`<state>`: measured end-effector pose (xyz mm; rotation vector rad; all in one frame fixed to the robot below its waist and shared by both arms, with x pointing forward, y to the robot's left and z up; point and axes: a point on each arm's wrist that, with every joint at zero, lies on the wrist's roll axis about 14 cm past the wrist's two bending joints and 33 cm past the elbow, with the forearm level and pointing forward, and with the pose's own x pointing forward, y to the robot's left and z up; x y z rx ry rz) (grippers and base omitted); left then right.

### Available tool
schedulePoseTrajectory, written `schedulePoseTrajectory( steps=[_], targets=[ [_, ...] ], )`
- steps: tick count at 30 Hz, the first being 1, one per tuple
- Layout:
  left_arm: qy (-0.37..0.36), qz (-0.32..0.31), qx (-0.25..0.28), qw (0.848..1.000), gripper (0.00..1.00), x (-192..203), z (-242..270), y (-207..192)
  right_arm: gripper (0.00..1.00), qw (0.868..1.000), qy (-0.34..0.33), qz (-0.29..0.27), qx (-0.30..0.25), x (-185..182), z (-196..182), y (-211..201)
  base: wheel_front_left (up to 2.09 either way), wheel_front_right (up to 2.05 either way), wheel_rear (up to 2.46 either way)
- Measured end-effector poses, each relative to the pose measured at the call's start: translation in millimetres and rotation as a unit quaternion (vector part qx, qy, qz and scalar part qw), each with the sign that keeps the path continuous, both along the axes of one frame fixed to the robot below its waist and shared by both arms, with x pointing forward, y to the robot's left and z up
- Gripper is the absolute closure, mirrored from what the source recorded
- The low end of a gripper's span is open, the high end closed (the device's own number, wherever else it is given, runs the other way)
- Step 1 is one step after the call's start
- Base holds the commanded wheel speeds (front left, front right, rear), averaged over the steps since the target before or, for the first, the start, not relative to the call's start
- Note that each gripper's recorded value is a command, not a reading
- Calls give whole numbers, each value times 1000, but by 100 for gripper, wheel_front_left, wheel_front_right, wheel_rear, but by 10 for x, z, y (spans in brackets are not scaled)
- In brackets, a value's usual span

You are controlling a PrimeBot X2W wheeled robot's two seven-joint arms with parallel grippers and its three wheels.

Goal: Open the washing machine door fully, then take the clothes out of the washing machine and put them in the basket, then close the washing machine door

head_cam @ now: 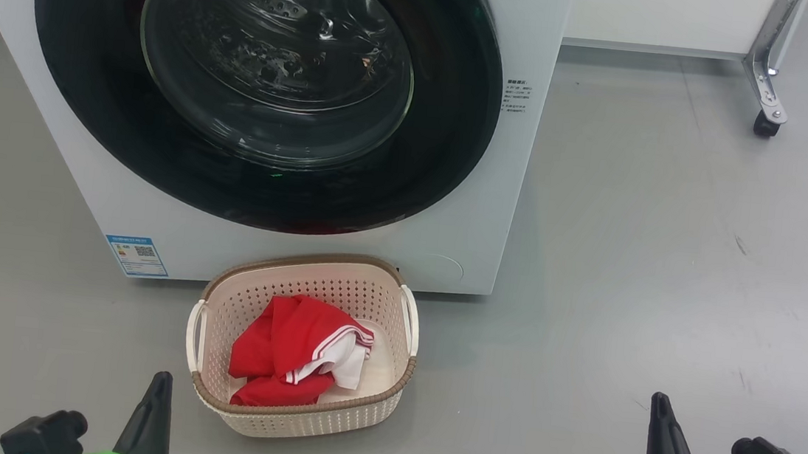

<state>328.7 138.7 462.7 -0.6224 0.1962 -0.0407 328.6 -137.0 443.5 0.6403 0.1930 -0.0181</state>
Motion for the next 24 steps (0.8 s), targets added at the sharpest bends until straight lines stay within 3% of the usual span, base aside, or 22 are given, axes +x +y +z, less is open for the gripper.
schedulePoseTrajectory(
  steps=[24],
  targets=[
    [21, 37, -151, 988, 100, 133, -15, 148, 100, 988, 10, -43, 150, 147, 59, -226, 0, 0, 0]
  ],
)
